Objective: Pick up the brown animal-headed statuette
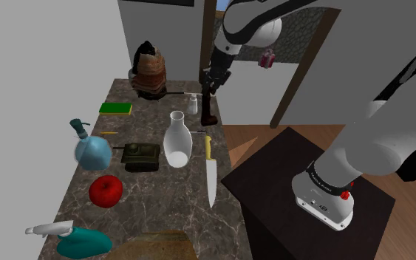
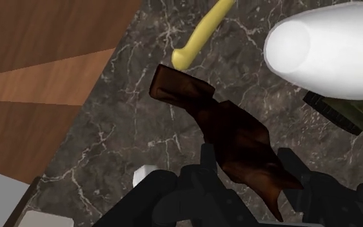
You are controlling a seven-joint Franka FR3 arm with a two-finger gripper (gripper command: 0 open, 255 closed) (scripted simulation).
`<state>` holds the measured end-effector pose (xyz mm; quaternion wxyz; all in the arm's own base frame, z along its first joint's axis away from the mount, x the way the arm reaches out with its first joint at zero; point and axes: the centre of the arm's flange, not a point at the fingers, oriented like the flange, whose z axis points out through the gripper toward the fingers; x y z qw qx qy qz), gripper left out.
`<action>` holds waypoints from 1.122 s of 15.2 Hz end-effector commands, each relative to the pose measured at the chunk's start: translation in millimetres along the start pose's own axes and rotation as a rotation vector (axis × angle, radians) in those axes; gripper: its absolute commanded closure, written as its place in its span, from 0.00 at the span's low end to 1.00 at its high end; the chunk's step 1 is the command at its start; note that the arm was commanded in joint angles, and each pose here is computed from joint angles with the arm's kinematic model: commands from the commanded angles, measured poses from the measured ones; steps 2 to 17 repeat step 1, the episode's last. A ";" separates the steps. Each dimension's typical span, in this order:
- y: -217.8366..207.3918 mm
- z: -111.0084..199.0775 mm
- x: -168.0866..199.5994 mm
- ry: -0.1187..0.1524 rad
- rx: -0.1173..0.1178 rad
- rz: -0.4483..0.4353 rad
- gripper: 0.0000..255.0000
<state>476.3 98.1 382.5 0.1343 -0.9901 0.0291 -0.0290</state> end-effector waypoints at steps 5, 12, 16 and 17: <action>-1.3 -2.3 0.1 0.000 0.000 0.000 1.00; -1.3 -2.3 0.1 0.000 0.000 0.000 1.00; -1.3 -2.3 0.1 0.000 0.000 0.000 1.00; -1.3 -2.3 0.1 0.000 0.000 0.000 1.00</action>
